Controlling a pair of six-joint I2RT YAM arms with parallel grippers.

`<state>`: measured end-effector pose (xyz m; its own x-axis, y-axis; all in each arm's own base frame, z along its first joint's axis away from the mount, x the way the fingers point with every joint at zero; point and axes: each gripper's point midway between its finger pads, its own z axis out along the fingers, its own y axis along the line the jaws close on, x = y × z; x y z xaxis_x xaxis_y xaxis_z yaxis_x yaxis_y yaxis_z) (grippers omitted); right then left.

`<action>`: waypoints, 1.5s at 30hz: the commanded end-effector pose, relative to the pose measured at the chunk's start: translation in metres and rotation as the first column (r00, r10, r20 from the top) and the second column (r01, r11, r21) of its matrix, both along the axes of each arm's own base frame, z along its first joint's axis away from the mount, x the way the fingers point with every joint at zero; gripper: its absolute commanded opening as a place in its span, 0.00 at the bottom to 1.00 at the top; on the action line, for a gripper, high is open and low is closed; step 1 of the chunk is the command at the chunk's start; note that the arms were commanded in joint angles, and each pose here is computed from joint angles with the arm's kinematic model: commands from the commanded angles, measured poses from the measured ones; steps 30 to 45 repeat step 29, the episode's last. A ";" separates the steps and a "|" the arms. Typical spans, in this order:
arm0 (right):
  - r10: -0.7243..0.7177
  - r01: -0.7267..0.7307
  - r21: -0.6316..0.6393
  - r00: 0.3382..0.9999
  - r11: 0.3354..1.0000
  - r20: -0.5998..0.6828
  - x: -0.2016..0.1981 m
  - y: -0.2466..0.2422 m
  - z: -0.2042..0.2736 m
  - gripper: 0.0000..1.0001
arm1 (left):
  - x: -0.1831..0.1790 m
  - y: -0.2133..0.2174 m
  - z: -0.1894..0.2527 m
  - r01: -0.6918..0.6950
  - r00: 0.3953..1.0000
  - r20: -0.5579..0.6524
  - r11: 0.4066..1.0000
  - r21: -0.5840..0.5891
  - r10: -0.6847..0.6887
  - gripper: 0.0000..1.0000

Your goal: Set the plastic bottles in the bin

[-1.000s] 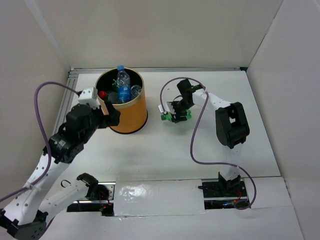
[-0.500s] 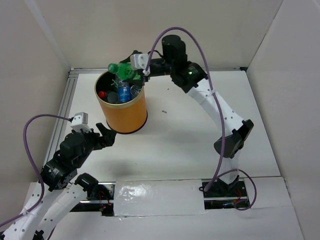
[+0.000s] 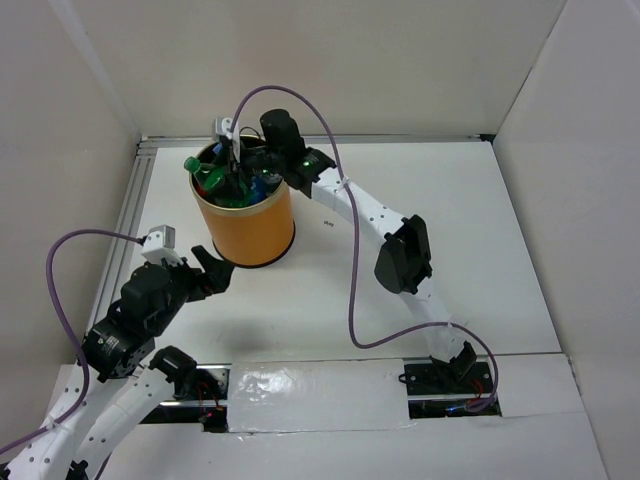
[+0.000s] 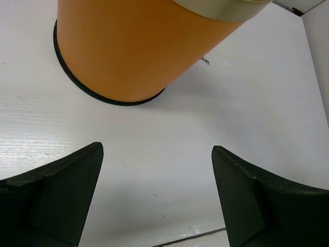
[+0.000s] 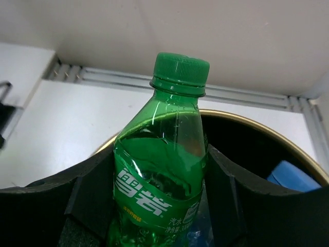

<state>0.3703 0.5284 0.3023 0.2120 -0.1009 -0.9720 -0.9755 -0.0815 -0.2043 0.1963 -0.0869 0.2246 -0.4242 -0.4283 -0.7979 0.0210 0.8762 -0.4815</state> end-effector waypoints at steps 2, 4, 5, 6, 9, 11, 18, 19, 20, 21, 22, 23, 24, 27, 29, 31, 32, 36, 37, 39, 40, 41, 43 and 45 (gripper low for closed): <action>0.012 0.009 0.183 0.993 0.983 -0.114 -0.015 0.000 0.083 0.58 | 0.000 -0.005 0.003 0.011 1.000 0.007 0.999 -0.031 -0.011 0.99; 0.013 0.015 0.167 0.987 0.986 -0.160 -0.017 0.000 0.079 0.91 | 0.002 -0.008 0.003 0.024 1.000 0.006 0.999 -0.026 -0.024 0.99; 0.011 0.017 0.156 0.985 0.988 -0.173 -0.017 -0.001 0.076 0.98 | 0.002 -0.009 0.000 0.036 0.999 -0.004 0.999 -0.015 -0.036 0.99; -0.002 0.028 0.146 0.985 0.989 -0.173 -0.014 -0.008 0.078 1.00 | 0.003 -0.010 -0.002 0.036 0.999 -0.014 0.999 -0.010 -0.036 0.99; -0.056 0.080 0.163 0.987 0.983 -0.149 -0.004 -0.029 0.102 1.00 | 0.004 -0.010 -0.004 0.039 0.999 -0.020 0.999 0.003 -0.039 0.99; -0.095 0.118 0.166 0.986 0.979 -0.137 0.004 -0.043 0.114 1.00 | 0.006 -0.012 0.000 0.052 0.999 0.000 0.999 0.000 -0.052 0.99; -0.498 0.506 0.105 0.862 0.856 -0.096 0.064 -0.152 0.152 1.00 | 0.015 -0.036 0.002 0.162 0.987 0.000 0.987 0.016 -0.162 0.99; -0.558 0.565 0.071 0.824 0.822 -0.095 0.060 -0.176 0.156 1.00 | 0.019 -0.042 0.010 0.176 0.984 0.025 0.984 0.001 -0.176 0.99; -0.629 0.632 0.037 0.774 0.774 -0.076 0.067 -0.194 0.149 1.00 | 0.020 -0.047 0.010 0.206 0.978 0.025 0.978 0.003 -0.206 0.99; -0.764 0.760 -0.073 0.643 0.645 -0.057 0.086 -0.220 0.105 1.00 | 0.022 -0.051 0.010 0.221 0.975 0.027 0.975 0.008 -0.221 0.99; -0.822 0.815 -0.112 0.569 0.568 -0.024 0.088 -0.239 0.091 1.00 | 0.025 -0.056 0.008 0.234 0.972 0.017 0.972 0.006 -0.234 0.99; -0.870 0.868 -0.073 0.493 0.491 0.005 0.076 -0.266 0.109 1.00 | 0.028 -0.060 0.011 0.254 0.966 0.035 0.967 0.005 -0.254 0.99; -0.936 0.927 -0.167 0.348 0.335 0.055 0.080 -0.298 0.060 1.00 | 0.030 -0.063 0.012 0.266 0.963 0.040 0.964 0.010 -0.266 0.99; -0.963 0.961 -0.146 0.252 0.236 0.096 0.042 -0.368 0.048 1.00 | 0.040 -0.072 0.019 0.296 0.952 0.075 0.955 0.028 -0.298 0.99; -0.972 0.967 -0.158 0.215 0.199 0.094 0.026 -0.397 0.031 1.00 | 0.043 -0.073 0.023 0.296 0.951 0.086 0.955 0.026 -0.297 0.99; -0.972 0.967 -0.158 0.215 0.199 0.094 0.026 -0.397 0.031 1.00 | 0.043 -0.073 0.023 0.296 0.951 0.086 0.955 0.026 -0.297 0.99; -0.972 0.967 -0.158 0.215 0.199 0.094 0.026 -0.397 0.031 1.00 | 0.043 -0.073 0.023 0.296 0.951 0.086 0.955 0.026 -0.297 0.99; -0.972 0.967 -0.158 0.215 0.199 0.094 0.026 -0.397 0.031 1.00 | 0.043 -0.073 0.023 0.296 0.951 0.086 0.955 0.026 -0.297 0.99; -0.972 0.967 -0.158 0.215 0.199 0.094 0.026 -0.397 0.031 1.00 | 0.043 -0.073 0.023 0.296 0.951 0.086 0.955 0.026 -0.297 0.99; -0.972 0.967 -0.158 0.215 0.199 0.094 0.026 -0.397 0.031 1.00 | 0.043 -0.073 0.023 0.296 0.951 0.086 0.955 0.026 -0.297 0.99; -0.972 0.967 -0.158 0.215 0.199 0.094 0.026 -0.397 0.031 1.00 | 0.043 -0.073 0.023 0.296 0.951 0.086 0.955 0.026 -0.297 0.99; -0.972 0.967 -0.158 0.215 0.199 0.094 0.026 -0.397 0.031 1.00 | 0.043 -0.073 0.023 0.296 0.951 0.086 0.955 0.026 -0.297 0.99; -0.972 0.967 -0.158 0.215 0.199 0.094 0.026 -0.397 0.031 1.00 | 0.043 -0.073 0.023 0.296 0.951 0.086 0.955 0.026 -0.297 0.99; -0.972 0.967 -0.158 0.215 0.199 0.094 0.026 -0.397 0.031 1.00 | 0.043 -0.073 0.023 0.296 0.951 0.086 0.955 0.026 -0.297 0.99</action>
